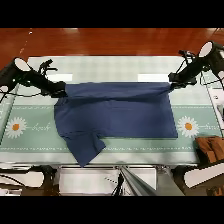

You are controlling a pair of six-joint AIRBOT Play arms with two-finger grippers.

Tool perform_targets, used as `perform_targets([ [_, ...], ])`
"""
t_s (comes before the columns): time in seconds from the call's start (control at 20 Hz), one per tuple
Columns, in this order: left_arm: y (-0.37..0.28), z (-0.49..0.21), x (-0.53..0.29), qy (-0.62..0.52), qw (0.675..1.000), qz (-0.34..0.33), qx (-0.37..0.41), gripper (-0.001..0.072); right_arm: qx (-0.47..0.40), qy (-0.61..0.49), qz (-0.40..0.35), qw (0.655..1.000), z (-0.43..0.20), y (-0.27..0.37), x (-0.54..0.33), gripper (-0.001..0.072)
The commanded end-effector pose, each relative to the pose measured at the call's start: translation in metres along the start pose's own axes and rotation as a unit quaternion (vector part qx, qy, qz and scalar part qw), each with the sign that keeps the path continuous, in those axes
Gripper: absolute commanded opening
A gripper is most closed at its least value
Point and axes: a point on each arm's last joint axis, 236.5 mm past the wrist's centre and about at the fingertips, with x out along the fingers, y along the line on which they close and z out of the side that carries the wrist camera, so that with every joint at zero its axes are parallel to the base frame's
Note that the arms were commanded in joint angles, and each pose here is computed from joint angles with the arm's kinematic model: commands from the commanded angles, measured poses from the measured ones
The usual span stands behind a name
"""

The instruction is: Fold the shirts.

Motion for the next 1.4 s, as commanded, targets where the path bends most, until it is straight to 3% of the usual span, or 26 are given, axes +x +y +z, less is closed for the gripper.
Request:
perform_targets([
  [0.0,0.008,-0.015,-0.010,0.036,0.999,0.005,-0.008,0.0361,-0.033,0.054,-0.006,0.998,-0.026,-0.009,-0.003,0.0330],
  [0.05,0.012,-0.022,-0.019,0.049,0.999,0.005,-0.007,0.0459,-0.031,0.078,-0.006,0.996,-0.038,-0.017,-0.007,0.0342],
  [0.25,0.034,-0.067,-0.046,0.079,0.996,0.005,-0.040,0.0468,0.034,0.114,-0.023,0.993,-0.084,-0.066,-0.035,0.0376],
  [0.35,0.043,-0.112,-0.039,0.089,0.994,-0.001,-0.062,0.0469,0.075,0.086,-0.014,0.993,-0.108,-0.090,-0.040,0.0441],
  [0.4,0.045,-0.141,-0.030,0.098,0.992,-0.009,-0.082,0.0469,0.094,0.054,0.008,0.994,-0.114,-0.096,-0.037,0.0482],
  [0.5,0.036,-0.189,-0.014,0.111,0.987,-0.056,-0.105,0.0485,0.135,-0.028,0.099,0.986,-0.113,-0.089,-0.034,0.0490],
  [0.55,0.028,-0.202,-0.009,0.107,0.984,-0.084,-0.113,0.0557,0.150,-0.052,0.125,0.979,-0.113,-0.089,-0.033,0.0490],
  [0.6,0.025,-0.213,-0.007,0.100,0.982,-0.105,-0.124,0.0571,0.164,-0.063,0.141,0.974,-0.117,-0.091,-0.031,0.0490],
  [0.95,0.018,-0.217,0.010,0.069,0.977,-0.135,-0.148,0.0569,0.181,-0.093,0.176,0.963,-0.109,-0.087,-0.032,0.0484],
  [1.25,0.009,-0.226,0.053,0.086,0.981,-0.108,-0.139,0.0563,0.180,-0.093,0.182,0.962,-0.108,-0.084,-0.033,0.0484],
  [1.3,0.011,-0.219,0.060,0.071,0.980,-0.102,-0.153,0.0545,0.180,-0.092,0.185,0.962,-0.109,-0.083,-0.033,0.0484],
  [1.35,0.016,-0.210,0.065,0.055,0.979,-0.094,-0.171,0.0378,0.180,-0.090,0.188,0.961,-0.109,-0.081,-0.034,0.0484],
])
